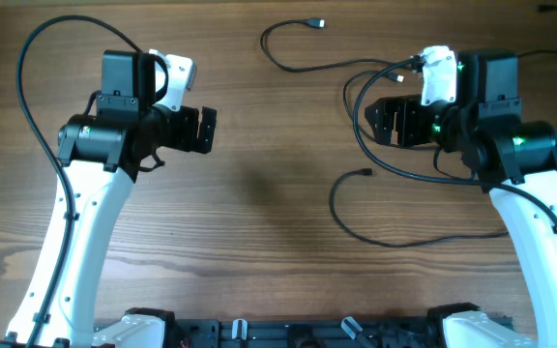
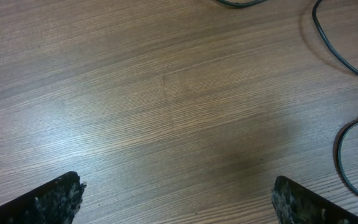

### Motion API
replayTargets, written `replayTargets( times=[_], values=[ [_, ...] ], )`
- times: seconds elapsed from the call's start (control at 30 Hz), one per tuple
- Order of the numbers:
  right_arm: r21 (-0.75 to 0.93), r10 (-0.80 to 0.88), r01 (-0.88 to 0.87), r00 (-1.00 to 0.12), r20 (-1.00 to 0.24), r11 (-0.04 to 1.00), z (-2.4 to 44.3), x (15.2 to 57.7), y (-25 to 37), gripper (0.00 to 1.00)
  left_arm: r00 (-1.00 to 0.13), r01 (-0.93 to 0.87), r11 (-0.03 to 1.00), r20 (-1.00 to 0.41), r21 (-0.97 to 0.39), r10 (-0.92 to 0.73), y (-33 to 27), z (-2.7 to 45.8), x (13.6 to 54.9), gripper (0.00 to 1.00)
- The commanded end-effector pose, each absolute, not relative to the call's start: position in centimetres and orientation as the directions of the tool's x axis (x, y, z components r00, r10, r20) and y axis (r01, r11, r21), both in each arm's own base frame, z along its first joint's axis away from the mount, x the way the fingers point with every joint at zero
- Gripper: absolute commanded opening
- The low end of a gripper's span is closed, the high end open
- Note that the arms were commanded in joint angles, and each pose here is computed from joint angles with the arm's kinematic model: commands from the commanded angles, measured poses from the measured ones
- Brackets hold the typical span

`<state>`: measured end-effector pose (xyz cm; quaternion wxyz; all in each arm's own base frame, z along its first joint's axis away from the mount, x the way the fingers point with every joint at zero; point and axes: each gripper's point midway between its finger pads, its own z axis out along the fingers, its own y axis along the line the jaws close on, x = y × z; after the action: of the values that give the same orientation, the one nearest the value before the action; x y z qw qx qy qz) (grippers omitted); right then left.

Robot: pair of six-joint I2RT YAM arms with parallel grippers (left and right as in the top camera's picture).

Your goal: Untangle cables

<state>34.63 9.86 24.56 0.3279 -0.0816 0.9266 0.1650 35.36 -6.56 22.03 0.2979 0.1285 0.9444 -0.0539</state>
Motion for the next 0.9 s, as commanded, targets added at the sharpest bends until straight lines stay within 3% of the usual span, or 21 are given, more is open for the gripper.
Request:
replayTargets(
  times=[0.0,0.47,0.63,0.87],
  values=[
    [0.272,-0.043,-0.269,-0.780,-0.625,0.924,24.3,34.6,10.4,1.00,-0.777,0.289,0.957,-0.590,-0.027,0.218,-6.6,22.6,35.2,1.00],
    [0.272,-0.043,-0.269,-0.780,-0.625,0.924,24.3,34.6,10.4,1.00,-0.750,0.279,0.960,-0.629,-0.023,0.203,-6.2,25.0,33.1,1.00],
    [0.272,-0.043,-0.269,-0.780,-0.625,0.924,24.3,34.6,10.4,1.00,-0.638,0.262,0.965,-0.755,-0.029,0.150,-6.2,27.1,31.8,1.00],
    [0.273,-0.042,-0.268,-0.780,-0.625,0.924,24.3,34.6,10.4,1.00,-0.393,0.215,0.971,-0.919,-0.104,-0.012,-6.0,27.1,30.1,1.00]
  ],
)
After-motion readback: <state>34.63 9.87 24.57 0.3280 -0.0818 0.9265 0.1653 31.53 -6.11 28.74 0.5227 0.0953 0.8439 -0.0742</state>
